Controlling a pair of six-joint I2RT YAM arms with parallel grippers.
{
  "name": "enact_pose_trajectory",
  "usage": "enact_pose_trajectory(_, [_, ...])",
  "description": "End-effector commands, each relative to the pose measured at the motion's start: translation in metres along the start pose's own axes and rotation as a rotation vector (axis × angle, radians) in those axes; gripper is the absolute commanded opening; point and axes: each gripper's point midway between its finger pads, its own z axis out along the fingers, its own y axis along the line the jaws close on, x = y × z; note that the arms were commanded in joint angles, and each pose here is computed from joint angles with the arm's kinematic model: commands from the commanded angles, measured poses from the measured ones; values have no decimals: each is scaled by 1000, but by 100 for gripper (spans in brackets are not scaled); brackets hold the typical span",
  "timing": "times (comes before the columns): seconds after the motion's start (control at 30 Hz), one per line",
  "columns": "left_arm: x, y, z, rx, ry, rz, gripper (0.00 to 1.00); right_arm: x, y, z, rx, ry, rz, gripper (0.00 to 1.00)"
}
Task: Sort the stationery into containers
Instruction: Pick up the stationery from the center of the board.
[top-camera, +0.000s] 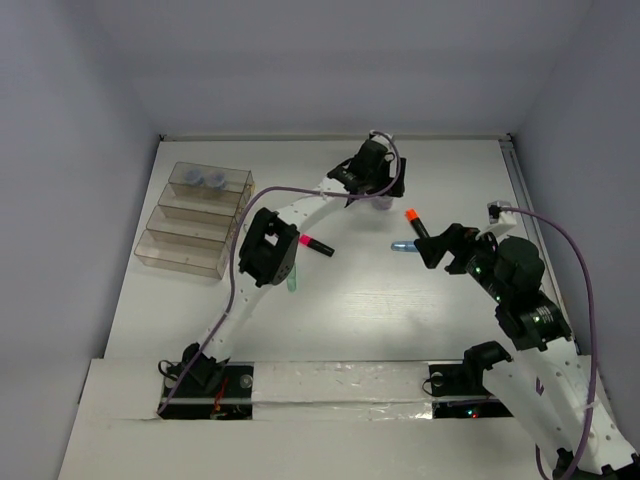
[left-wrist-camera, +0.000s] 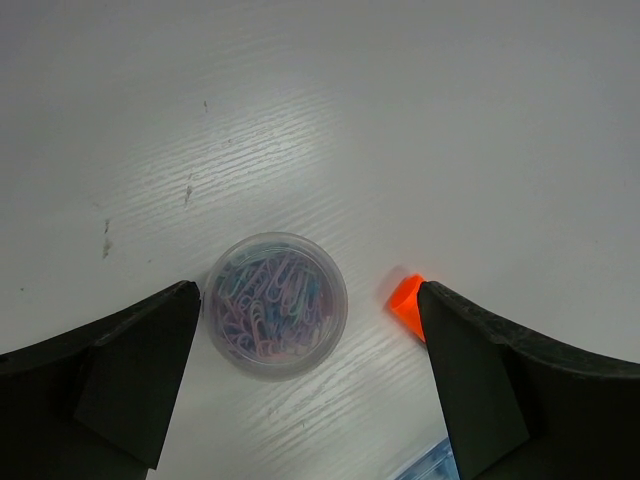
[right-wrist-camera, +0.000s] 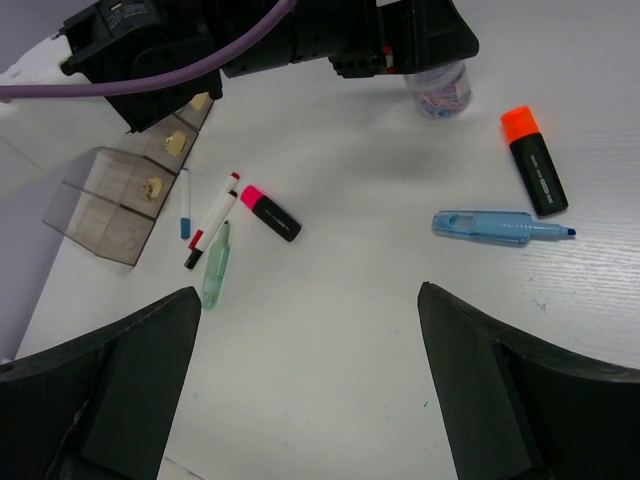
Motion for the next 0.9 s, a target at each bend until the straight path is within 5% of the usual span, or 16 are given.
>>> enact_pose_trajectory(0.0, [-6,-12,2,19,-21,-3,88,-11,8,0,-35,-43,-26,96])
enact_pose_trajectory(0.27, [9,-2,3,-64,-6,48,88,-10,8,0,-36,-39,-23,96])
enact_pose_trajectory(0.5, [-1,5,-4,-113,-41,60,53,-10,10,-3,-44,-40,-23,96])
enact_pose_trajectory(0.7, [-25,8,-24,-162,-94,94,37,-11,11,-4,-48,-39,-25,96])
enact_pose_trajectory(0.87, [-89,-5,-79,-164,-218,131,34,-13,13,-5,-54,-40,-26,96])
